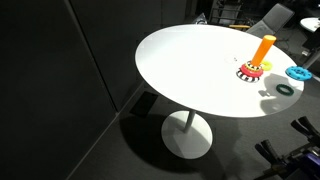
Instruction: Put the green ring on the orange stand
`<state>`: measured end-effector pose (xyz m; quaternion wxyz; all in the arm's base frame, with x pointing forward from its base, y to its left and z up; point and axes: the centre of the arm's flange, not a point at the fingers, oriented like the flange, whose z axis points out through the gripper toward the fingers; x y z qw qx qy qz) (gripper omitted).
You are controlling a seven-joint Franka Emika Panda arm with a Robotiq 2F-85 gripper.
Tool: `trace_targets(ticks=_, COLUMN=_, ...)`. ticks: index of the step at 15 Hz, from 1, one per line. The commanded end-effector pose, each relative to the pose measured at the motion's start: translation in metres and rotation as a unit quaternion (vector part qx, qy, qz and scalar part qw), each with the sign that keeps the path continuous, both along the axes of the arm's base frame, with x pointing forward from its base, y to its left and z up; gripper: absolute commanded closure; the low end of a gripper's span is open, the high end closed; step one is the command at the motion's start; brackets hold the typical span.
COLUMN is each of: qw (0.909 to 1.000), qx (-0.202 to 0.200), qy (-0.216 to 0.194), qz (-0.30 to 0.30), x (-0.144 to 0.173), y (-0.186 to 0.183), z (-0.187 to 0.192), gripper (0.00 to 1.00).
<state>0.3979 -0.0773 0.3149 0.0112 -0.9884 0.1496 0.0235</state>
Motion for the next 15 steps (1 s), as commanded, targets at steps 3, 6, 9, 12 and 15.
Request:
trace_targets(ticks=3, qw=1.0000, qx=0.002, qy=0.002, qz=-0.006, x=-0.001, y=-0.004, z=-0.002, gripper=0.00)
trace_targets(ticks=6, qw=1.0000, qx=0.002, qy=0.002, qz=-0.006, x=-0.001, y=-0.005, z=-0.002, gripper=0.00)
trace_targets(ticks=9, qw=0.9999, qx=0.007, qy=0.007, qz=-0.011, x=0.002, y=-0.009, z=-0.008, gripper=0.00)
trace_targets(ticks=12, qw=0.9998, qx=0.011, qy=0.010, qz=-0.014, x=0.003, y=-0.013, z=-0.018, gripper=0.00)
trace_targets(ticks=15, qw=0.9996, qx=0.006, qy=0.009, qz=-0.025, x=0.007, y=-0.021, z=-0.033, gripper=0.00)
